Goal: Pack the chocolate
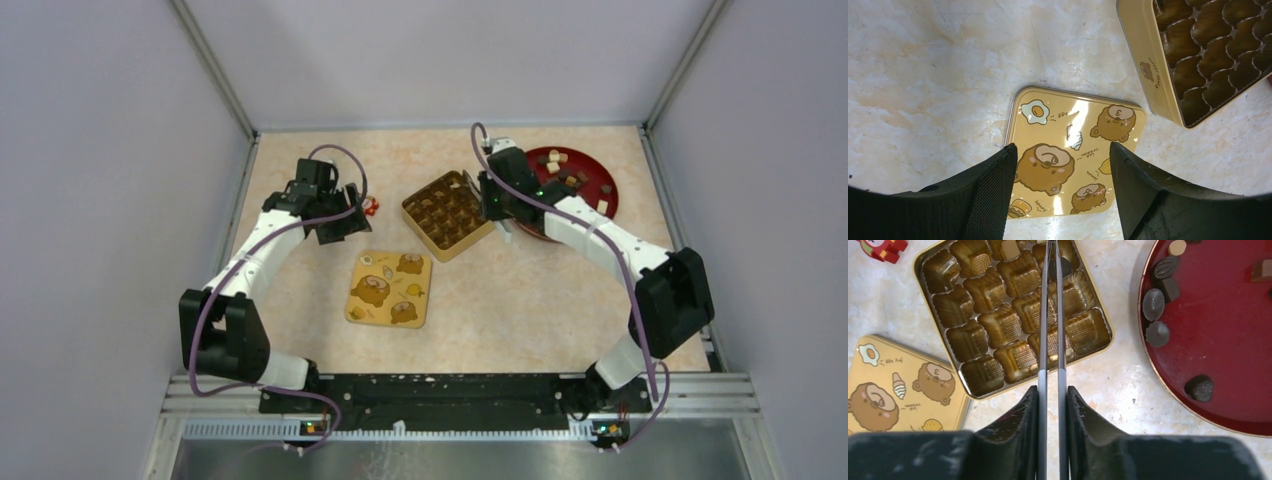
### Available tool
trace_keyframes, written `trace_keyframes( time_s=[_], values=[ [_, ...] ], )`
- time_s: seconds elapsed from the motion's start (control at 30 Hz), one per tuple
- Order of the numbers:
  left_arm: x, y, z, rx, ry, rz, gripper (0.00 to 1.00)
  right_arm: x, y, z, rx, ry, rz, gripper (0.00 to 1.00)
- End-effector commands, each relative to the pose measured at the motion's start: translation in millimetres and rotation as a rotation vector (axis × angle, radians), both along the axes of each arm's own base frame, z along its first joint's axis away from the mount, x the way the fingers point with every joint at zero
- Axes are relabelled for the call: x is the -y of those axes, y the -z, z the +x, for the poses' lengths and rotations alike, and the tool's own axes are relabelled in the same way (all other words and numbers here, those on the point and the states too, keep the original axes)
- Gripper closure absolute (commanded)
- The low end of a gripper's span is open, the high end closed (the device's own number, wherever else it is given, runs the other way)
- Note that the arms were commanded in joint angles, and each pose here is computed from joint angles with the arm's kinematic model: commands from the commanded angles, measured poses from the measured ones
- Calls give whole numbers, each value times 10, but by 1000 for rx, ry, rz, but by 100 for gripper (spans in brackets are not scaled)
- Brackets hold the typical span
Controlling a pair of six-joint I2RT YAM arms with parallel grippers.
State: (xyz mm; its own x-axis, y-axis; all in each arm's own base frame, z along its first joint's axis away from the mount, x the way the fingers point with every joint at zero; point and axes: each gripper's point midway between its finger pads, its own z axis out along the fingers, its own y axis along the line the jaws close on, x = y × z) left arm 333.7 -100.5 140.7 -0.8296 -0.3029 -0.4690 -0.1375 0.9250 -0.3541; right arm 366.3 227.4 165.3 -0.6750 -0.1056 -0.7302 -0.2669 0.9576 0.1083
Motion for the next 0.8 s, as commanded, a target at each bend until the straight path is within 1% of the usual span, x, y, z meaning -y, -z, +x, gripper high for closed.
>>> trace_keyframes(
  time_s=[0.0,0.07,0.17,0.23,0.4,0.6,0.77],
  values=[
    [-19,-122,31,55,3,0,27,-18,-565,111,146,34,58,86],
    [-15,-127,38,55,6,0,27,115,-680,87,182,71,34,90],
    [-8,-137,51,58,10,-1,27,368,-731,21,200,128,-2,90],
    [-2,-137,67,60,14,-2,27,602,-686,-12,191,173,-13,89],
    [29,-116,99,51,24,-12,27,1035,-370,-183,101,225,-35,83],
    [40,-110,139,49,24,-15,27,1103,-132,-367,21,171,-53,75],
    [39,-85,129,40,20,-15,27,1050,-60,-373,-5,137,-24,74]
  ],
)
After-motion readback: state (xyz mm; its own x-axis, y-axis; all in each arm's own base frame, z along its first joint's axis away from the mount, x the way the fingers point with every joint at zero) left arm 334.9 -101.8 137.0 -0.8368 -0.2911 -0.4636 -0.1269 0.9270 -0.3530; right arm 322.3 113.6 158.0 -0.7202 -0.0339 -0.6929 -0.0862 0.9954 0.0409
